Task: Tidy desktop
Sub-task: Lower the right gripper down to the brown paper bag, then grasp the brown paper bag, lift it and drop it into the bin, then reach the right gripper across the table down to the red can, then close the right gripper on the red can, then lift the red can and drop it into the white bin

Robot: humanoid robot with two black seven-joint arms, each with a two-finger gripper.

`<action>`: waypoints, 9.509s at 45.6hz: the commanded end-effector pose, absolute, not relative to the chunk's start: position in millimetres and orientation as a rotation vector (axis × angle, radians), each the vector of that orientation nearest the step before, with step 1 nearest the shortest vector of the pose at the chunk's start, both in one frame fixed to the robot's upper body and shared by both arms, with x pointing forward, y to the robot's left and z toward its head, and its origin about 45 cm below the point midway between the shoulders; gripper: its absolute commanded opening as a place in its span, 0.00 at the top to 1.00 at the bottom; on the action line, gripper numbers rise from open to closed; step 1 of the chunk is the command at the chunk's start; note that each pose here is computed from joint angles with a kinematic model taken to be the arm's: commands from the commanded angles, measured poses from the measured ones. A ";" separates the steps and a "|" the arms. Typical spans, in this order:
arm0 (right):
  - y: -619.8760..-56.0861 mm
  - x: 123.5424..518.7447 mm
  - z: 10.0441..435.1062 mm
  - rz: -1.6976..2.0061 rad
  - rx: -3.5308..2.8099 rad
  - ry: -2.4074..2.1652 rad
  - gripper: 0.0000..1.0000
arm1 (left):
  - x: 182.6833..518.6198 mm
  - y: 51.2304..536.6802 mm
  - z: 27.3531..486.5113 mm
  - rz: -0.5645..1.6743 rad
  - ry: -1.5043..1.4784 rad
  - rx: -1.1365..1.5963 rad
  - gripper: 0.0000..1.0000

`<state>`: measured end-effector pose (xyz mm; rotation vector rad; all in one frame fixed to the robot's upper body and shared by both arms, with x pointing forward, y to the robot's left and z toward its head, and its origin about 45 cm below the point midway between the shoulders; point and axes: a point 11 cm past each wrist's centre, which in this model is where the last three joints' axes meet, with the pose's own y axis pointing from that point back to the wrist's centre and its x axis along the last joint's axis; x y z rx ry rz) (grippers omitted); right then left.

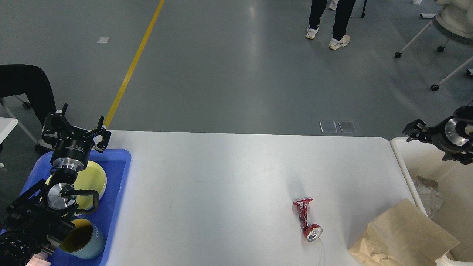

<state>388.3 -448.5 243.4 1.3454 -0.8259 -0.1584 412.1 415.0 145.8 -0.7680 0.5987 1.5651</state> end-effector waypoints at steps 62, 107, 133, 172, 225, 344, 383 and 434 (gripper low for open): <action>-487.4 226.9 125.5 -0.739 1.384 -0.562 0.00 | 411.9 415.3 145.6 1.566 0.599 -0.768 0.03; -478.3 242.7 92.1 -0.644 1.327 -0.947 1.00 | 412.1 414.9 145.9 1.565 0.599 -0.768 0.03; -434.5 384.0 256.7 -0.308 1.602 -1.208 1.00 | 411.9 415.3 145.6 1.566 0.599 -0.768 0.03; -607.8 334.9 234.8 -0.237 0.958 -1.634 1.00 | 412.1 414.9 145.9 1.565 0.599 -0.768 0.03; -360.4 460.5 230.0 0.265 1.273 -1.086 0.00 | 411.9 415.3 145.6 1.566 0.599 -0.767 0.03; -212.9 305.6 45.2 0.301 1.522 -0.282 0.91 | 412.1 414.9 145.9 1.565 0.599 -0.768 0.03; -264.0 429.2 294.6 0.613 1.625 -0.827 1.00 | 411.9 415.3 145.6 1.566 0.599 -0.768 0.03; -609.2 310.9 168.7 -0.106 0.871 -1.485 0.01 | 412.1 414.9 145.9 1.565 0.599 -0.768 0.03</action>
